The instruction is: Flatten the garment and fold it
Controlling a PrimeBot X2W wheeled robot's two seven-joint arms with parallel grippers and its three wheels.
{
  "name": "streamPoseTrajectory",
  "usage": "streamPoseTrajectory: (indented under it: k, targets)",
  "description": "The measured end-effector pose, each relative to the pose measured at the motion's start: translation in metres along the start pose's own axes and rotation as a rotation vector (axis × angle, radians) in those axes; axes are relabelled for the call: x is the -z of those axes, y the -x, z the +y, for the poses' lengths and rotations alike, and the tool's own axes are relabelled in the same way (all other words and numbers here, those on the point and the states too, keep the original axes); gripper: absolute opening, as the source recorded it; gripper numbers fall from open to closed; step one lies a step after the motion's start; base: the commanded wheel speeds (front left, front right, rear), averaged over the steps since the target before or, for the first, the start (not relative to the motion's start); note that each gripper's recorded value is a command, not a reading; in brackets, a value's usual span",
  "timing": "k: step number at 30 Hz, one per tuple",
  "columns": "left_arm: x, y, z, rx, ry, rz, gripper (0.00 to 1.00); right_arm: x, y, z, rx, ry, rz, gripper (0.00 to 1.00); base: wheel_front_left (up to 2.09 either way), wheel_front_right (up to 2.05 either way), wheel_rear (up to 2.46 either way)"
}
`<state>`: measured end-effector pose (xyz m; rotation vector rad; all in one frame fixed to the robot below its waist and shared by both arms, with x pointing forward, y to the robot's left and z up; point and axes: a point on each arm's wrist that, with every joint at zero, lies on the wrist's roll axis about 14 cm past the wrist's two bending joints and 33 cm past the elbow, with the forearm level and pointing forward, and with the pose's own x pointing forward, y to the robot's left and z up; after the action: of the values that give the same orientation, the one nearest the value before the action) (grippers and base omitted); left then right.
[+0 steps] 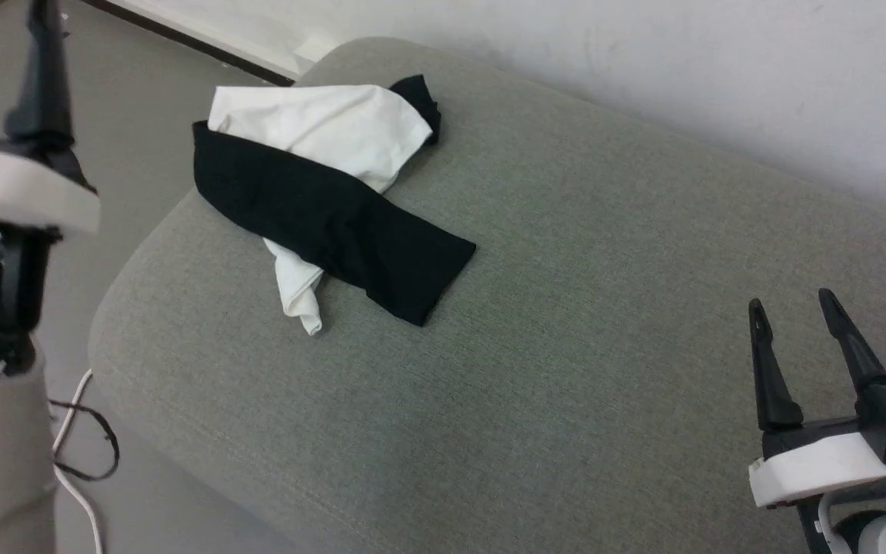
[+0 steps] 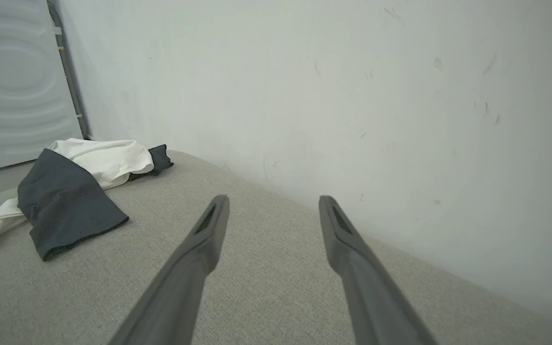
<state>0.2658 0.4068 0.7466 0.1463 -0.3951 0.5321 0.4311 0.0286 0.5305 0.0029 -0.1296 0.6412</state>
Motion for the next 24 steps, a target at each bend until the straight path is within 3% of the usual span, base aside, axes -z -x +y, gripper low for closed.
streamPoseTrajectory:
  k: [6, 13, 24]
  targets:
    - [0.044, -0.045, -0.008, 0.089, -0.081, 0.21, 1.0, 0.007, 0.004, -0.016, 0.037, 0.023, 0.026, 1.0, 0.0, 0.0, 0.0]
    - [0.117, -0.07, -0.035, 0.161, -0.001, 0.481, 1.0, 0.008, 0.0, -0.035, 0.07, 0.065, 0.03, 1.0, 0.0, 0.0, 0.0]
    - [0.254, -0.051, -0.054, 0.147, 0.015, 0.857, 1.0, 0.025, -0.002, -0.068, 0.111, 0.099, 0.079, 1.0, 0.0, 0.0, 0.0]
